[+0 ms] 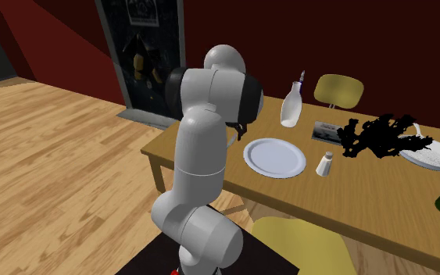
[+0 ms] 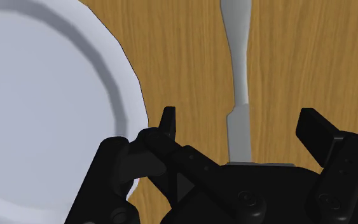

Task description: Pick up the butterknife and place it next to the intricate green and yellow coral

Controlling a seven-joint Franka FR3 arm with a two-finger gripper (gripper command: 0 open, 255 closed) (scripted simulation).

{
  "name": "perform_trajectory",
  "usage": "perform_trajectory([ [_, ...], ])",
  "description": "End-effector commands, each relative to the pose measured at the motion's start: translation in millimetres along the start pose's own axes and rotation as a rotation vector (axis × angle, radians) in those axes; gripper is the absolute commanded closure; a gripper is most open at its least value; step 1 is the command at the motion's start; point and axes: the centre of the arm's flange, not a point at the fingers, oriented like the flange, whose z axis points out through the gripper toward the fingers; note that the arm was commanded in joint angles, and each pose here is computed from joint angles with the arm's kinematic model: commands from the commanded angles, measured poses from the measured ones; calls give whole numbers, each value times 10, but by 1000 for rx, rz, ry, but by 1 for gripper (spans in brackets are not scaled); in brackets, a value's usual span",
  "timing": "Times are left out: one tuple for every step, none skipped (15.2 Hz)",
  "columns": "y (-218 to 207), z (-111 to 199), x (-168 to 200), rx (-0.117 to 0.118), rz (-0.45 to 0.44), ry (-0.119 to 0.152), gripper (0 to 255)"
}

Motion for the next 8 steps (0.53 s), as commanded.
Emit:
perform_trajectory([
  [-125,58,102,3,-5,-8,0],
  [-125,110,102,3,-5,-8,0],
  [-125,164,101,3,-5,-8,0],
  [-125,216,101,3,-5,-8,0],
  [-126,269,101,3,-5,-8,0],
  [-126,322,100,3,-5,-8,0],
  [-126,374,100,3,-5,-8,0],
  [-126,458,99,3,-5,-8,0],
])
